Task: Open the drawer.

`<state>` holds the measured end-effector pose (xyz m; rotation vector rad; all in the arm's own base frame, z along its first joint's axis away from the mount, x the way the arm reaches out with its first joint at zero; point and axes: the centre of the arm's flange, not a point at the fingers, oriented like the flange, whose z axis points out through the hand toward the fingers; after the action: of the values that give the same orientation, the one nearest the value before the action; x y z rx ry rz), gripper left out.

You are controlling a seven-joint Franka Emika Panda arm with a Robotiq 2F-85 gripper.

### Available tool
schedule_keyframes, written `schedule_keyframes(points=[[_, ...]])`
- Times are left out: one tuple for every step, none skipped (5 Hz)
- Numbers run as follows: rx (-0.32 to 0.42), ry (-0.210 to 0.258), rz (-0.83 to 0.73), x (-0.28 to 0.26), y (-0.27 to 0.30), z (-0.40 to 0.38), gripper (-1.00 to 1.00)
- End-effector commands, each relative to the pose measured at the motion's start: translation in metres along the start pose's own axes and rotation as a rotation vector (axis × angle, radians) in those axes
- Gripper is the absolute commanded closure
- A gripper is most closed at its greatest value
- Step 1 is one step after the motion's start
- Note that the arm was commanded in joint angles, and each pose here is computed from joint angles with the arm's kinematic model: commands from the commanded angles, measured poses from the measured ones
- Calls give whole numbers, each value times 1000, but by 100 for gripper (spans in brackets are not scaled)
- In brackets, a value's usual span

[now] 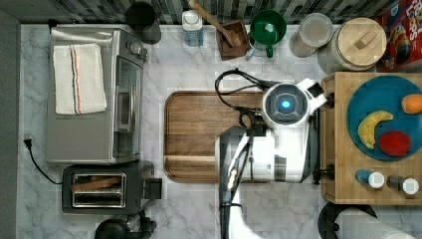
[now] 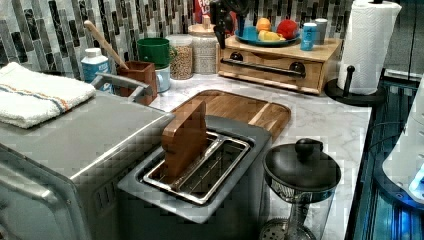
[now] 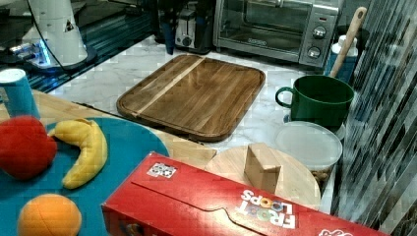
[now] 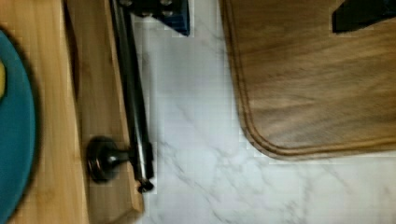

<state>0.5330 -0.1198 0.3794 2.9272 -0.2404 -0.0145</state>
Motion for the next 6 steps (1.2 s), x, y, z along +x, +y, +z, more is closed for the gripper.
schedule_keyframes(points=[[-46, 64, -147, -8, 25, 26, -100], [-52, 87, -163, -10, 33, 46, -100], [-51, 120, -178, -11, 45, 65, -100], [-45, 134, -183, -10, 58, 76, -100], [-55, 145, -192, -11, 72, 82, -100], [-62, 154, -190, -15, 80, 91, -100]])
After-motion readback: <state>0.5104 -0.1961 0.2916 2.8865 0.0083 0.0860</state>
